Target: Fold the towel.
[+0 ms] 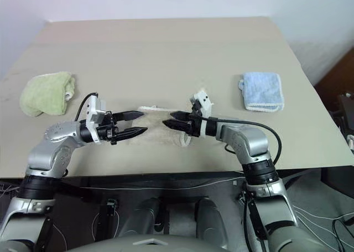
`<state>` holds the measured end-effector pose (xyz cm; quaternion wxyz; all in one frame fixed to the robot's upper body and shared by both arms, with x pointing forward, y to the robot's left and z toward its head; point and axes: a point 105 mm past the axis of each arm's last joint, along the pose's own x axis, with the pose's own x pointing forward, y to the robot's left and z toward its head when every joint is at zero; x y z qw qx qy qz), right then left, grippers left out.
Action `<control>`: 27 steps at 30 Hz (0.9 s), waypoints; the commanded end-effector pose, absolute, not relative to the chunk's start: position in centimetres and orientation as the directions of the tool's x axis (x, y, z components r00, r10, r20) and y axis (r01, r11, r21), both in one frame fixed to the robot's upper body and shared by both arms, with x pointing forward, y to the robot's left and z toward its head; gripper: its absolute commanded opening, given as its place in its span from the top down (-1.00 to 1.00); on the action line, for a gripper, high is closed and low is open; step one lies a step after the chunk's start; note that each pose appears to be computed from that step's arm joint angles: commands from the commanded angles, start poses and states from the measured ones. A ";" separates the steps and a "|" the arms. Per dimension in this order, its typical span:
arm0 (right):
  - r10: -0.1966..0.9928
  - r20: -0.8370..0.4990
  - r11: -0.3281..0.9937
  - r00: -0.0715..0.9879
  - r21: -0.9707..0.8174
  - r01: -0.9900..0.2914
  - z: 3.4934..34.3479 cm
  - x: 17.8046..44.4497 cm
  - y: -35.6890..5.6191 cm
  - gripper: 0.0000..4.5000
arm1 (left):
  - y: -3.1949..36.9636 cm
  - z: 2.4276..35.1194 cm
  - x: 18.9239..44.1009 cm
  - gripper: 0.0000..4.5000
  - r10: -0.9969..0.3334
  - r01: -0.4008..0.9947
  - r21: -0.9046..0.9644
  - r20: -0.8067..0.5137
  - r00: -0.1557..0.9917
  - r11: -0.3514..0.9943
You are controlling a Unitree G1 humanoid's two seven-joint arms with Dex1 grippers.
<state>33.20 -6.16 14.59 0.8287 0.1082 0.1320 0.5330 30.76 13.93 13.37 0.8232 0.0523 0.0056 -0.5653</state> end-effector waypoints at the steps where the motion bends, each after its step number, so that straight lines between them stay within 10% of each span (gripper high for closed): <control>1: 0.918 -0.060 0.387 0.392 0.349 -0.853 17.0 33.1 -6.8 -0.12 | 14.0 12.8 31.3 -0.31 -0.923 0.922 0.107 -0.061 0.380 0.372; 8: 0.912 -0.108 0.406 0.395 0.369 -0.836 16.9 32.6 -8.5 0.90 | 14.2 12.1 31.3 0.72 -0.930 0.928 0.077 -0.017 0.366 0.364; 12: 0.907 -0.126 0.420 0.403 0.349 -0.837 16.6 32.4 -8.9 1.00 | 14.4 11.7 31.3 0.98 -0.931 0.928 0.086 -0.030 0.365 0.361; 19: 0.906 -0.137 0.422 0.399 0.264 -0.867 16.1 32.0 -8.8 0.84 | 13.8 11.9 30.7 0.12 -0.944 0.943 0.070 -0.047 0.328 0.324; 27: 0.910 -0.218 0.414 0.351 0.475 -0.777 14.5 31.6 -9.8 -0.30 | 15.0 12.8 31.1 -1.00 -0.913 0.906 0.147 -0.038 0.405 0.396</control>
